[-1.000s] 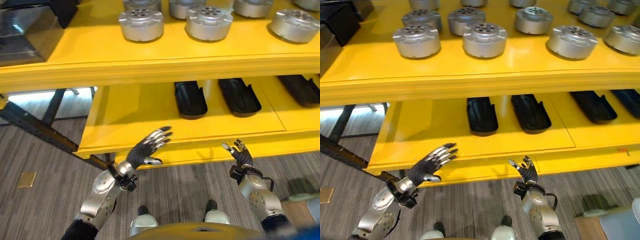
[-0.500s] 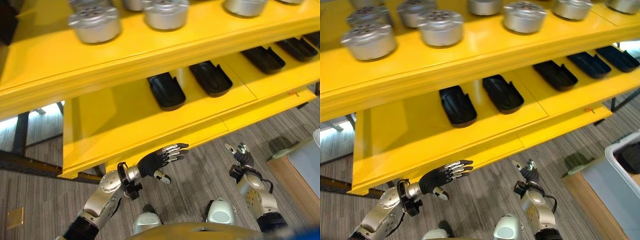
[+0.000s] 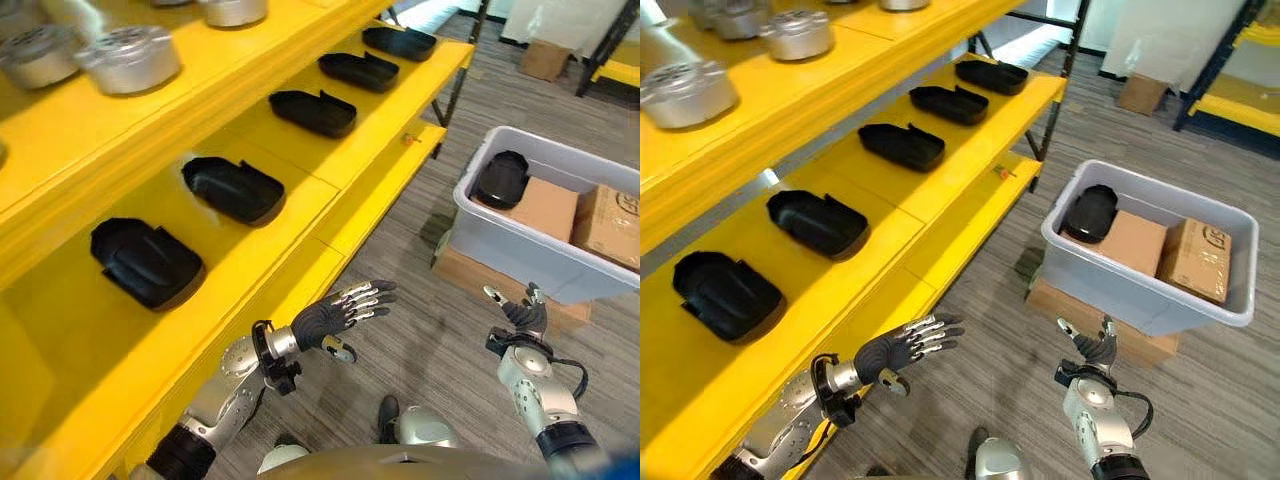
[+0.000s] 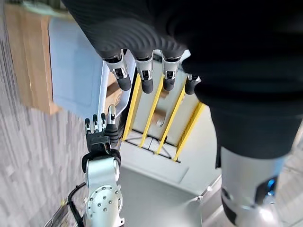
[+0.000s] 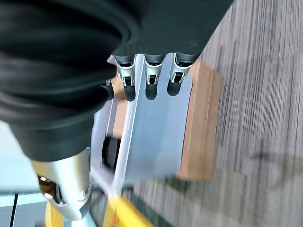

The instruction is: Move parts from the plastic box to the shelf.

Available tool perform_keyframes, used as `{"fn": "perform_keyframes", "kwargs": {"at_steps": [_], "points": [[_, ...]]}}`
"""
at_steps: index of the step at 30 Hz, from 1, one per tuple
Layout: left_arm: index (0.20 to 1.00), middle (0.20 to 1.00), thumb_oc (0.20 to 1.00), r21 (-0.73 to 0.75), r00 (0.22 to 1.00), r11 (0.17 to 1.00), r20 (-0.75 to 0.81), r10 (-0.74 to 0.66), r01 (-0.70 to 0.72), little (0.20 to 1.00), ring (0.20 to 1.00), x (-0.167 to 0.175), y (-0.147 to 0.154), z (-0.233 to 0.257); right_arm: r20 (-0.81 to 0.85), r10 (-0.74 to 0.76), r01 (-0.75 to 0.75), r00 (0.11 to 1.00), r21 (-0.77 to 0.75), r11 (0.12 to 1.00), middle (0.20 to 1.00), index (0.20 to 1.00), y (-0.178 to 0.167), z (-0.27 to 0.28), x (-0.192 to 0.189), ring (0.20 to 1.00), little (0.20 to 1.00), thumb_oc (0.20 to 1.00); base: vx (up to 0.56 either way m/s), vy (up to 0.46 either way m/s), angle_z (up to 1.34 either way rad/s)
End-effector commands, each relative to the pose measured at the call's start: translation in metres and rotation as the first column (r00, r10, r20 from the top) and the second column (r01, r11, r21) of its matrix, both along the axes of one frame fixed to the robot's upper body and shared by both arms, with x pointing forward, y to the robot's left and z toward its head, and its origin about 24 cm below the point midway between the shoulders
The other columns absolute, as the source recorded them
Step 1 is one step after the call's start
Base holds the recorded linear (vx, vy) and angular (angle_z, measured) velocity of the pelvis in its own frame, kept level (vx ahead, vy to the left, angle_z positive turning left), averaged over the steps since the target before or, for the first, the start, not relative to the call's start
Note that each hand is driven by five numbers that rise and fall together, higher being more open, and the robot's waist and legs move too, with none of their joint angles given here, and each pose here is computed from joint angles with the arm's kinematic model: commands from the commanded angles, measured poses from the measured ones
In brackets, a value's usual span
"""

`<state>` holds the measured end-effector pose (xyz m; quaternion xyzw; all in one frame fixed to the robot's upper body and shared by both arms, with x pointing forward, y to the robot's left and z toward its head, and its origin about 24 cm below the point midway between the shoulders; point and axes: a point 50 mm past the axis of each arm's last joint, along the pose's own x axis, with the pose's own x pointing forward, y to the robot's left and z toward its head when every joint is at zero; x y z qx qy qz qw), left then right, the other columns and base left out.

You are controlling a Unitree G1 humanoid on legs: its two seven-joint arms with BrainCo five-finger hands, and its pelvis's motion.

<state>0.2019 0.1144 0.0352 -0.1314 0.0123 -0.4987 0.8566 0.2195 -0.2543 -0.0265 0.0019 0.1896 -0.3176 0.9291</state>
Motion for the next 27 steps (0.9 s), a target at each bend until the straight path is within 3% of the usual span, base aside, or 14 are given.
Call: {"fn": "perform_keyframes", "kwargs": {"at_steps": [1, 7, 14, 27], "points": [[1.0, 1.0, 1.0, -0.144, 0.992, 0.987, 0.096, 0.079, -0.064, 1.0, 1.0, 0.009, -0.001, 0.024, 0.19, 0.106, -0.086, 0.976, -0.113, 0.99, 1.0, 1.0, -0.01, 0.04, 0.022, 1.0, 1.0, 1.0, 0.11, -0.281, -0.69], [1.0, 1.0, 1.0, -0.123, 0.914, 0.911, 0.055, 0.402, -0.394, 1.0, 1.0, 0.018, 0.029, 0.022, 0.156, 0.239, -0.226, 0.958, -0.095, 0.969, 1.0, 1.0, -0.001, 0.032, 0.012, 1.0, 1.0, 1.0, 0.16, -0.078, -1.1], [1.0, 1.0, 1.0, -0.013, 0.924, 0.926, 0.056, 0.378, -0.378, 1.0, 1.0, -0.001, 0.047, 0.008, 0.147, 0.213, -0.216, 0.966, 0.002, 0.976, 1.0, 1.0, 0.011, 0.022, -0.008, 1.0, 1.0, 1.0, 0.18, -0.002, -0.75], [1.0, 1.0, 1.0, 0.059, 0.908, 0.91, 0.114, 0.402, -0.411, 1.0, 1.0, 0.008, 0.049, 0.005, 0.216, 0.28, -0.286, 0.936, -0.001, 0.958, 1.0, 1.0, 0.04, 0.036, 0.018, 1.0, 1.0, 1.0, 0.14, 0.144, -0.6]]}}
